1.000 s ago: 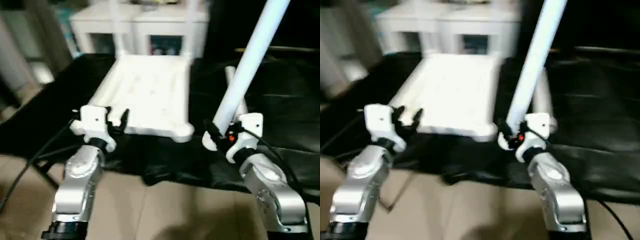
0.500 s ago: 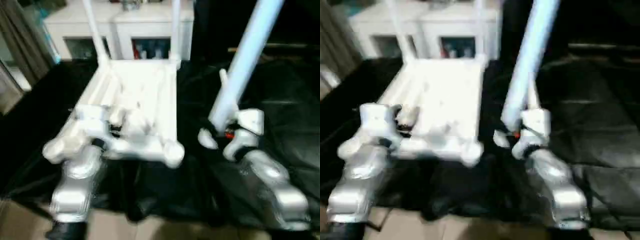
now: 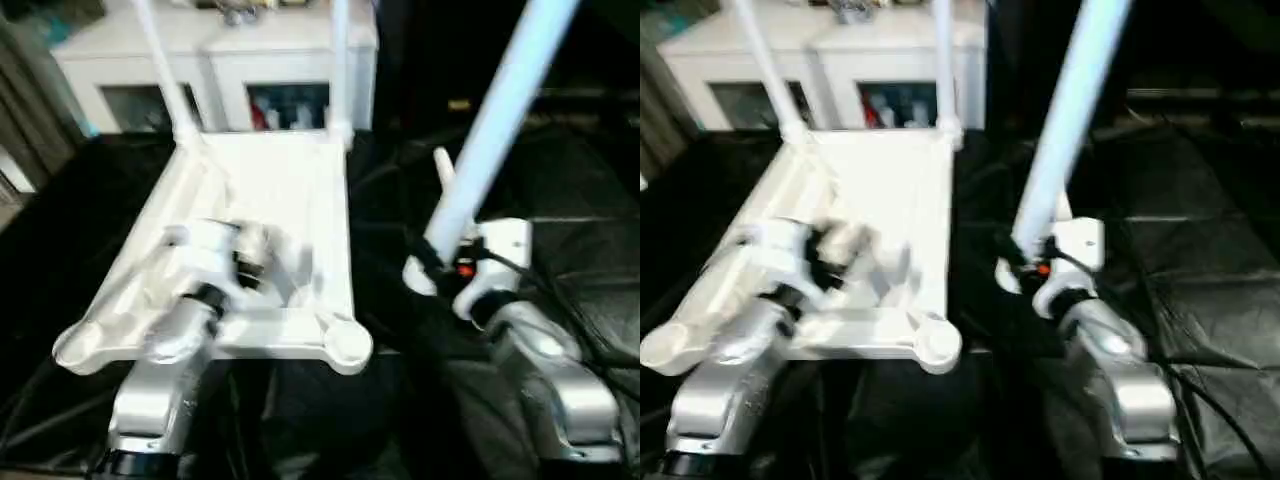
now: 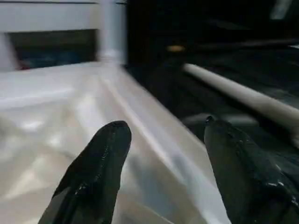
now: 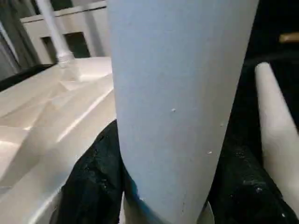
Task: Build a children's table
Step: Move to table
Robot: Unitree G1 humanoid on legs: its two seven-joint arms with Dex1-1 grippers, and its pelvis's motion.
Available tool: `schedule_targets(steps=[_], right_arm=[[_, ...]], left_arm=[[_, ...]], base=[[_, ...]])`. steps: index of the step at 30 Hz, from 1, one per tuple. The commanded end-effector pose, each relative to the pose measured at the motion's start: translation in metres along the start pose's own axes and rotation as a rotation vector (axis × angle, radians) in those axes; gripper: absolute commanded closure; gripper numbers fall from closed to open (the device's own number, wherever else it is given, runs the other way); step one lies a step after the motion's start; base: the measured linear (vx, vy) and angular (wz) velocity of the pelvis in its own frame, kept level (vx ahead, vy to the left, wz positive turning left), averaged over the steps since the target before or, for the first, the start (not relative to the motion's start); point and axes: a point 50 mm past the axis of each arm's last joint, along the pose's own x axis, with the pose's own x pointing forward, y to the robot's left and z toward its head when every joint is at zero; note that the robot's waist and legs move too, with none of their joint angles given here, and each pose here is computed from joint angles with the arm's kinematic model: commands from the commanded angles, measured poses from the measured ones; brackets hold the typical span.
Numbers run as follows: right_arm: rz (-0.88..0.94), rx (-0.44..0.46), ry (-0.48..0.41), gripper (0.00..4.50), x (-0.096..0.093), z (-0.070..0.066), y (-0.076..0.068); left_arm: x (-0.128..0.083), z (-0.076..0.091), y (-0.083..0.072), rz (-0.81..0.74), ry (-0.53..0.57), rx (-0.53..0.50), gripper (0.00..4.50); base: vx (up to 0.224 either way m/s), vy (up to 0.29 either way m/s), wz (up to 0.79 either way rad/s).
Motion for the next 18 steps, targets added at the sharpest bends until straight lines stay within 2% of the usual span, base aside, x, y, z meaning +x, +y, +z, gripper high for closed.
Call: schedule_targets(steps=[1, 2, 3, 6, 10, 13, 15, 17, 18], right_arm=[[0.137, 0.006, -0.036, 2.57, -0.003, 0.011, 0.013], [0.137, 0.006, -0.036, 2.57, -0.003, 0.011, 0.013], [0.223, -0.025, -0.014, 2.57, -0.006, 0.010, 0.014], [0.351, -0.081, 0.041, 2.57, -0.010, 0.007, 0.013], [0.423, -0.130, 0.080, 2.57, -0.012, 0.005, 0.010], [0.449, -0.160, 0.104, 2.57, -0.014, 0.003, 0.008], [0.466, -0.173, 0.111, 2.57, -0.015, 0.002, 0.006], [0.471, -0.175, 0.112, 2.57, -0.015, 0.002, 0.006], [0.479, -0.176, 0.113, 2.57, -0.016, 0.000, 0.007]], left_arm=[[-0.006, 0.001, -0.003, -0.163, 0.015, 0.015, 1.18], [-0.006, 0.001, -0.003, -0.163, 0.015, 0.015, 1.15], [-0.007, -0.002, -0.006, -0.309, 0.077, 0.050, 1.08], [-0.007, -0.008, -0.008, -0.516, 0.194, 0.096, 0.82], [-0.004, -0.012, -0.006, -0.648, 0.291, 0.179, 0.66], [0.000, -0.016, 0.002, -0.704, 0.366, 0.285, 1.07], [0.004, -0.017, 0.010, -0.756, 0.427, 0.354, 1.07], [0.005, -0.018, 0.013, -0.777, 0.453, 0.376, 1.42], [0.008, -0.018, 0.018, -0.812, 0.486, 0.409, 1.42]], base=[[0.000, 0.000, 0.00], [0.000, 0.000, 0.00], [-0.060, -0.002, 0.04], [-0.080, -0.009, 0.06], [-0.068, -0.006, 0.06], [0.000, 0.000, 0.00], [0.000, 0.000, 0.00], [0.000, 0.000, 0.00], [0.000, 0.000, 0.00]])
